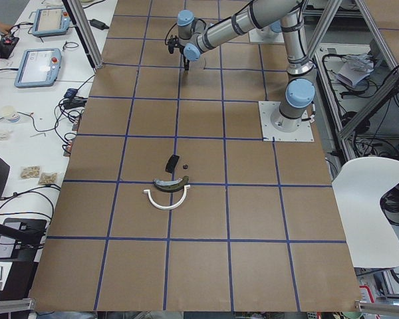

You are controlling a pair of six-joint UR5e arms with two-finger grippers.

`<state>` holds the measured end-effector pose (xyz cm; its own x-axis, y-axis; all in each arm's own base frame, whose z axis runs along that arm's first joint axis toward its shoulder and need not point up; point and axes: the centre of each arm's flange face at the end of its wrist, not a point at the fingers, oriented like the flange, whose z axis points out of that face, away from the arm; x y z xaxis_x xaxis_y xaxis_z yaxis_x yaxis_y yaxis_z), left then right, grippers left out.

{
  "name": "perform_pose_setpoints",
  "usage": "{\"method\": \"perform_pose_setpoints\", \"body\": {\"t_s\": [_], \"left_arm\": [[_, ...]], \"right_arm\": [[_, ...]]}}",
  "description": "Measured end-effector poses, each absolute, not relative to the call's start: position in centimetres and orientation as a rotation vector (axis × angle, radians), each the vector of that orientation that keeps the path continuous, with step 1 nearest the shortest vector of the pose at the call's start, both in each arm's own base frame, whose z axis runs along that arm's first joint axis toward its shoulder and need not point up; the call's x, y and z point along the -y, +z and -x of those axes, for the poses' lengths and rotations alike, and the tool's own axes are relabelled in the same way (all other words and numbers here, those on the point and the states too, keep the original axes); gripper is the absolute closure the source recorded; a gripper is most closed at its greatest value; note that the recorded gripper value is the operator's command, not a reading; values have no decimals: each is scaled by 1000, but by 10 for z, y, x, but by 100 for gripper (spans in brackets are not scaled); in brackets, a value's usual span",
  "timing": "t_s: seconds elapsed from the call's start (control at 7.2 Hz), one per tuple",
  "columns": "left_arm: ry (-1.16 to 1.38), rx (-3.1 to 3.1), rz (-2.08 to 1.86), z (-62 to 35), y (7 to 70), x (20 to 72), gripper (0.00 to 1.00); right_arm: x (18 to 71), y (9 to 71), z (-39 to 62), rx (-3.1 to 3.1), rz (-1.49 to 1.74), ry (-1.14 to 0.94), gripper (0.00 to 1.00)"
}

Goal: Place bearing gear from tray to pile

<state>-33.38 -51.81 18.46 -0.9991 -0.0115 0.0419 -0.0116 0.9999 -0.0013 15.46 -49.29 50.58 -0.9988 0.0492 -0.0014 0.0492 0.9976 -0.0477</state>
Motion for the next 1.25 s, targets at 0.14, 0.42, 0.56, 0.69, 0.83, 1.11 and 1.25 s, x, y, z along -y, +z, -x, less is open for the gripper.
{"method": "perform_pose_setpoints", "body": {"t_s": [0.14, 0.42, 0.56, 0.69, 0.83, 1.11, 1.25], "left_arm": [[-17, 3163, 10, 297, 196, 529, 100], [-75, 3216, -21, 153, 239, 566, 100], [-122, 3218, 12, 64, 257, 572, 100], [-161, 3210, 84, -27, 261, 566, 100], [-162, 3198, 161, -108, 254, 553, 100], [-170, 3177, 208, -202, 229, 525, 100], [-191, 3162, 209, -215, 215, 517, 100]], "right_arm": [[493, 506, -155, -3139, -77, -75, 0], [493, 506, -155, -3140, -78, -76, 0], [493, 506, -155, -3140, -78, -76, 0], [493, 506, -155, -3141, -77, -76, 0], [493, 506, -155, -3141, -76, -76, 0], [493, 506, -155, -3141, -76, -76, 0], [493, 506, -155, -3141, -76, -76, 0]]}}
